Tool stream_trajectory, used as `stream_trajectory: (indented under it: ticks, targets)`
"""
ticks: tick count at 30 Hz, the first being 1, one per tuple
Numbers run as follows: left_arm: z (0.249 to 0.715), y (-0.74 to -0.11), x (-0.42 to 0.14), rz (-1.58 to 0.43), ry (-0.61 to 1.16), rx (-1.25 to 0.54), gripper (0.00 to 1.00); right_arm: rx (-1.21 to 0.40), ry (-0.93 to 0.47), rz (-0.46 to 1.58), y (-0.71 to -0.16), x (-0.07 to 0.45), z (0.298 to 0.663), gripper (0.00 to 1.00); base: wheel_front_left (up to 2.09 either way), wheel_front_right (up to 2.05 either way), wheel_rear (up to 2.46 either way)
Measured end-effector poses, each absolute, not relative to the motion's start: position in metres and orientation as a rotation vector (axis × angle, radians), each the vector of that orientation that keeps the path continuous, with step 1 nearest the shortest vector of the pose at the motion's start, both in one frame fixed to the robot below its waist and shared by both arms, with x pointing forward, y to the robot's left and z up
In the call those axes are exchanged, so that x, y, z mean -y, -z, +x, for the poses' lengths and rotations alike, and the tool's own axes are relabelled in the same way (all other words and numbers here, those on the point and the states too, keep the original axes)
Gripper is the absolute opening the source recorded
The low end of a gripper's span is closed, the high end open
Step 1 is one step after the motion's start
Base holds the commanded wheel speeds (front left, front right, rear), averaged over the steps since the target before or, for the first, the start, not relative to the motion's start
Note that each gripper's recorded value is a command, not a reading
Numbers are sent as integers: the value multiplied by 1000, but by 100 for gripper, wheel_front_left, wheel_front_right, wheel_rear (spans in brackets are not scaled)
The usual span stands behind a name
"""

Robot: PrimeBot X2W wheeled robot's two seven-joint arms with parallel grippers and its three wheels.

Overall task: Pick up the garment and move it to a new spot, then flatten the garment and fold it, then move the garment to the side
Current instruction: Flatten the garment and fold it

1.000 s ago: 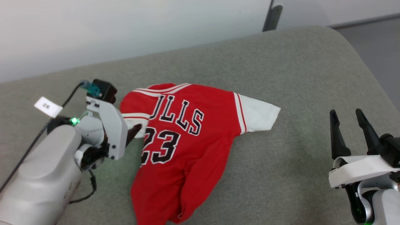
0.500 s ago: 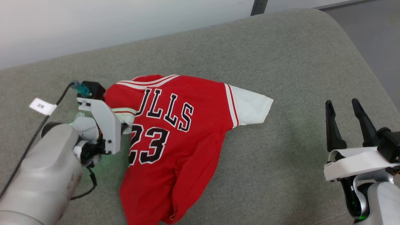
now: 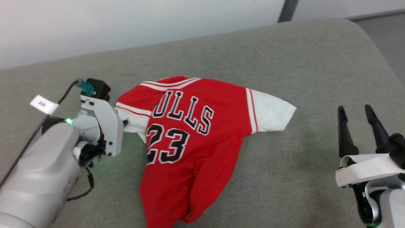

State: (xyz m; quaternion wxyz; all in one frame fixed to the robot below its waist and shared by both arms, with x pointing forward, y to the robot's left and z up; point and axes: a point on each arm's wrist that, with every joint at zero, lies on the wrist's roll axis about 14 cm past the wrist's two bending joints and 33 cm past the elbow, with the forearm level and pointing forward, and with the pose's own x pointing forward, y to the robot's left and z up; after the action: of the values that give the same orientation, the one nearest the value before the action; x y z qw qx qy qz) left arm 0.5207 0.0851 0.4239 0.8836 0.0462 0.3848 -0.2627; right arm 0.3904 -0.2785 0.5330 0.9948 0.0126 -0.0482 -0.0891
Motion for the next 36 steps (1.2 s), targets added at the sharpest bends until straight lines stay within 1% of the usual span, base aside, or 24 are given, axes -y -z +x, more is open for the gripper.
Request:
stream_trajectory:
  ticks: [8,15,20,24,29,36]
  targets:
    - [513,-455,-136,111,454,-712,0,97,113,29,-536,258,401,100,0,0,0]
    - [486,-468,-199,105,304,-705,0,102,46,42,-540,235,408,100,0,0,0]
    - [467,-477,-240,142,206,-689,0,116,7,49,-547,221,410,100,0,0,0]
    - [456,-474,-258,180,160,-699,0,120,-16,53,-550,212,412,100,0,0,0]
    - [452,-454,-275,231,111,-759,0,112,-28,55,-547,207,413,100,0,0,0]
    - [457,-425,-277,222,84,-841,0,106,-18,54,-545,213,415,100,0,0,0]
